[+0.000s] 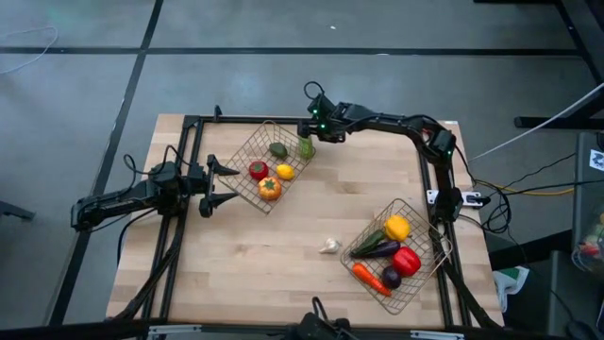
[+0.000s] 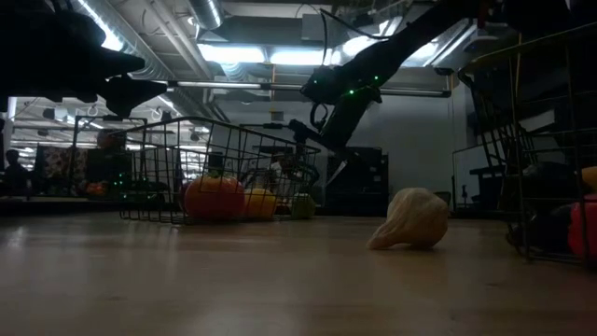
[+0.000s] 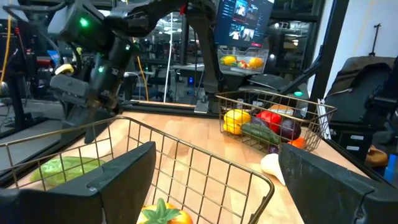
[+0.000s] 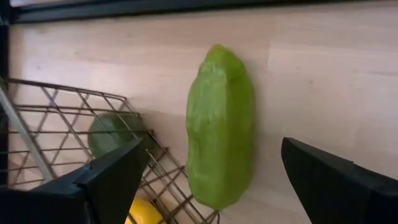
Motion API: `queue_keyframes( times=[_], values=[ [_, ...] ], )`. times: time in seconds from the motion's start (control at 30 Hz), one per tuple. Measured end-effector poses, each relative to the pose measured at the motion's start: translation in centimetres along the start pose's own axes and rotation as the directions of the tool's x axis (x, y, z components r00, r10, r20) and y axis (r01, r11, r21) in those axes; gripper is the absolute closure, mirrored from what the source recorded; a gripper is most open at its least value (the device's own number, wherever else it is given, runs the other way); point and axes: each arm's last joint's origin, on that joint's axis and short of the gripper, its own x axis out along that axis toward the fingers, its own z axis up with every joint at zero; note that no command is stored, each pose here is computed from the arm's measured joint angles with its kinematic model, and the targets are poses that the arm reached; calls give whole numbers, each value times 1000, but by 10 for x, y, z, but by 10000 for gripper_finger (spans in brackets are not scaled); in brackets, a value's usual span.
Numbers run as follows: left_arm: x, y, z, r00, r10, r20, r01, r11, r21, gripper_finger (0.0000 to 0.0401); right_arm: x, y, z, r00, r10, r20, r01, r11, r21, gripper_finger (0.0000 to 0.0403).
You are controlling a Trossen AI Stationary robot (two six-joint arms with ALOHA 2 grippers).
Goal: Sort produce into baskets
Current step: Put the chayote into the bottom basket
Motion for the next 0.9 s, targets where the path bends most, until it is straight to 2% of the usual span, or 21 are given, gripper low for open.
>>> queue_keyframes(
  times=[0.4, 0.7, 0.9],
  values=[
    [0, 0, 0, 1000, 4, 0, -4, 1000, 0, 66, 26, -9, -9, 994, -19, -110, 22, 999, 26, 31],
    [0, 0, 0, 1000, 8, 0, -8, 1000, 0, 66, 25, -10, -8, 996, -60, -63, 62, 998, 27, 31],
    [0, 0, 0, 1000, 8, 0, -8, 1000, 0, 66, 25, -15, -6, 994, -100, -53, 104, 992, 73, 31]
  ],
)
